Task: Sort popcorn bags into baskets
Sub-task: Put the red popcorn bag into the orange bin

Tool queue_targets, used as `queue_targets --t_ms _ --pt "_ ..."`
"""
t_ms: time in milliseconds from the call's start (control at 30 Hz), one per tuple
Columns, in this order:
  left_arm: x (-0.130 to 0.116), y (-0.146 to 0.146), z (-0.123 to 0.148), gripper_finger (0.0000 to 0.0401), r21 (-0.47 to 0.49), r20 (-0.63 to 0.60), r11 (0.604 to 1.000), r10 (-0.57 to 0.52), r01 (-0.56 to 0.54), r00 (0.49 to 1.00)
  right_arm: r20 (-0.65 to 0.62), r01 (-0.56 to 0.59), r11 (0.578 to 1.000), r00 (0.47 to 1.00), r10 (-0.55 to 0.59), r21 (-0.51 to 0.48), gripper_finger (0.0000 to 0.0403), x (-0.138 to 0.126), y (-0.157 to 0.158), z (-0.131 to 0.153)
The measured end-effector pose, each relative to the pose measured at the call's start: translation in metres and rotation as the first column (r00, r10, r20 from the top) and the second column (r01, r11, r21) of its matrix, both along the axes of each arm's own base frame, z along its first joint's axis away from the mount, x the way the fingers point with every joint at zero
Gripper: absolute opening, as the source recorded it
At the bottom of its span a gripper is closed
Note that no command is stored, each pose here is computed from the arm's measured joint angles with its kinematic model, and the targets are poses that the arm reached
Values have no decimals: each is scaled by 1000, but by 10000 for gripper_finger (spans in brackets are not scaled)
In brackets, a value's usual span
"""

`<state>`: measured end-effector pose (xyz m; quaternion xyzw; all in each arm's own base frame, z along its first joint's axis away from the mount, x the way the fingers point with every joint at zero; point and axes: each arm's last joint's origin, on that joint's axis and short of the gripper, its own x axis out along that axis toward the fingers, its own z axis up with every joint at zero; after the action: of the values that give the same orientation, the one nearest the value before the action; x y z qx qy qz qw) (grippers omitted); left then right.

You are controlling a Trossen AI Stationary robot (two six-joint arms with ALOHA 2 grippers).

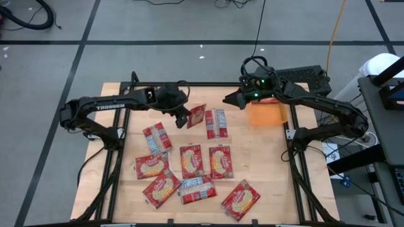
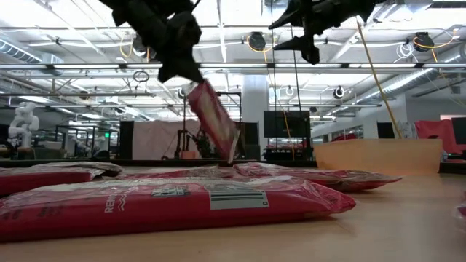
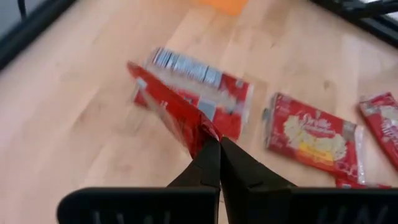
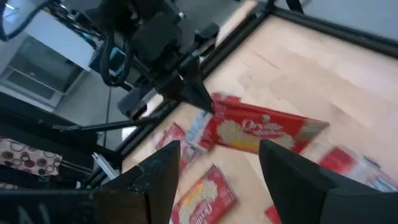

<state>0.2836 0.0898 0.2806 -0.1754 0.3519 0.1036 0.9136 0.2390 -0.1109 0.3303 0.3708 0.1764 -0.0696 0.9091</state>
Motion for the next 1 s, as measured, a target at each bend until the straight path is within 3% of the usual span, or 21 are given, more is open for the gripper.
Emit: queue_targets --t_ms 267,533,700,1000 --pt "7 -8 28 0 100 53 991 -94 89 994 34 -44 999 998 45 -32 213 9 7 1" --pt "13 -21 64 0 219 100 957 -218 192 971 -62 -234 941 972 226 -244 213 8 23 26" --pt "14 -31 87 0 265 141 938 -269 225 953 -160 -272 907 960 232 -322 213 5 23 31" --pt "16 -46 109 0 335 180 907 -328 256 927 -184 -298 904 950 251 -307 213 12 28 26"
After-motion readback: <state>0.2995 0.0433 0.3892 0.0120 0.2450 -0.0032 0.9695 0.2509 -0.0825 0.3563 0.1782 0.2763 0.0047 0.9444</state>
